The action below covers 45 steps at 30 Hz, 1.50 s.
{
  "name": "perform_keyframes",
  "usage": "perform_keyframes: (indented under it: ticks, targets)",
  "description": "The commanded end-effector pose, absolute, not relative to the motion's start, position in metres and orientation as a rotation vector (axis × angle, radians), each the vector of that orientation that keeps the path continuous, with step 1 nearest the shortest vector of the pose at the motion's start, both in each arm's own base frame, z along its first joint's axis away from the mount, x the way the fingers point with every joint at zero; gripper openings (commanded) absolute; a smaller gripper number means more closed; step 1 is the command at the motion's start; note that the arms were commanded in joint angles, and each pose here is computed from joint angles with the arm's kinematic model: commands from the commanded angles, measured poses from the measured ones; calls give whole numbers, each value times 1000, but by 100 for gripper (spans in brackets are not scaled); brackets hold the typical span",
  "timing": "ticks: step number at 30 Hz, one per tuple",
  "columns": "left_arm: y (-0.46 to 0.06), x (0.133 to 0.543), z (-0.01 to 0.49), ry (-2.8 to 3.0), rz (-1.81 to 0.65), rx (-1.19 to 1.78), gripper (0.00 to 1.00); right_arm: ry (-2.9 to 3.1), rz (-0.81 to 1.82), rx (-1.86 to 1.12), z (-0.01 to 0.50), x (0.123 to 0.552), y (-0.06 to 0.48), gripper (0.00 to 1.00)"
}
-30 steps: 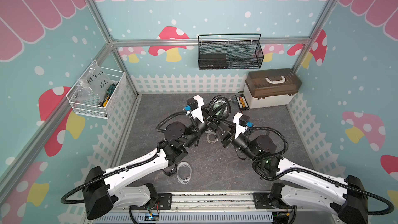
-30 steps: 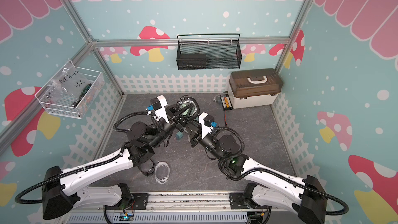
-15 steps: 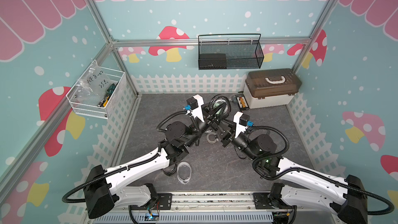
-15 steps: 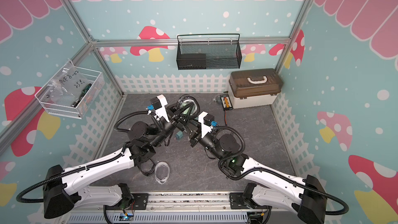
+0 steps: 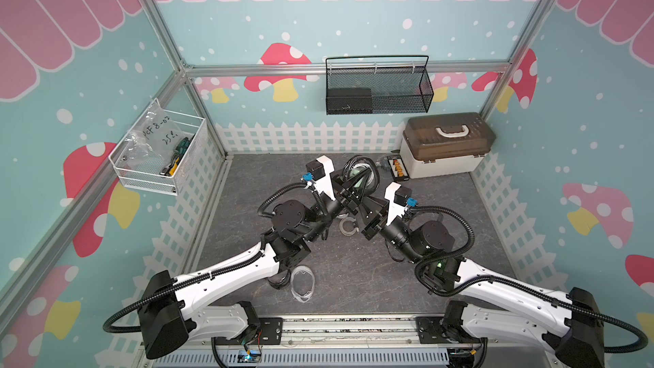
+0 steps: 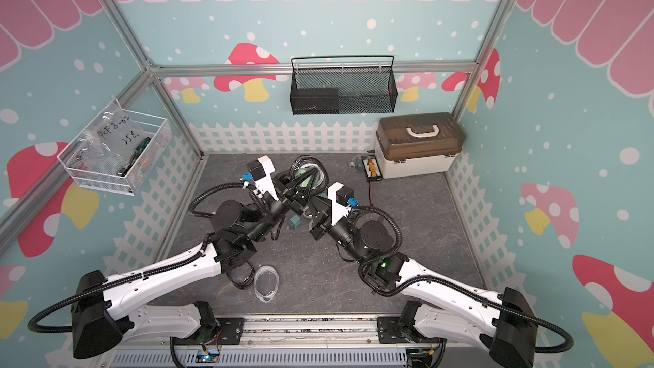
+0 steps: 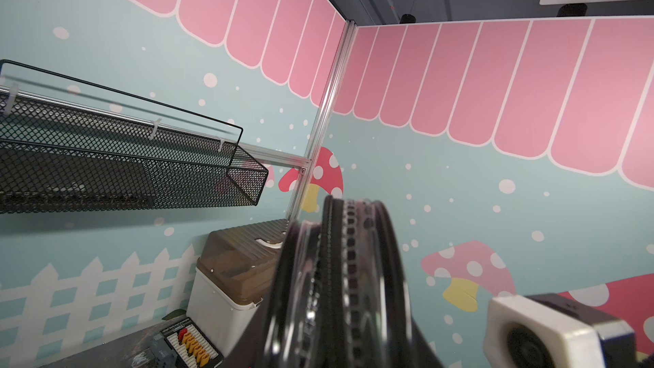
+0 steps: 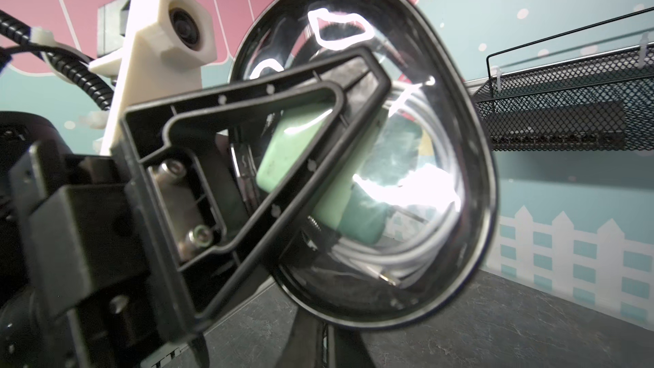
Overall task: Pack away charging kits
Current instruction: Zip the zipper on the storage bag.
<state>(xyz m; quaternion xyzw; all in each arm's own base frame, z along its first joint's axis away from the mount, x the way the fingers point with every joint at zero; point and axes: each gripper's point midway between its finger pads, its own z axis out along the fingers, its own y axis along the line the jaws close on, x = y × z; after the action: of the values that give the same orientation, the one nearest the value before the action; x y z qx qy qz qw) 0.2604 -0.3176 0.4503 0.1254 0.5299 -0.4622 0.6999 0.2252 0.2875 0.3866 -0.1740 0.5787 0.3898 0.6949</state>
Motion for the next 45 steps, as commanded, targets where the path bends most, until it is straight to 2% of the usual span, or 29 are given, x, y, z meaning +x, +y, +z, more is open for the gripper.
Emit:
perform_keyframes:
  ticks: [1, 16, 34, 45]
  targets:
    - [-298, 258, 462, 1147, -1056, 232, 0, 1298, 769, -298, 382, 235, 264, 0]
    - [-269, 247, 467, 1117, -1137, 211, 0, 1317, 584, -278, 375, 246, 244, 0]
    - [-280, 218, 436, 1252, -1263, 381, 0, 1223, 424, -361, 423, 242, 231, 0]
    - [-275, 200, 422, 1250, -1307, 426, 0, 1171, 529, -466, 449, 221, 239, 0]
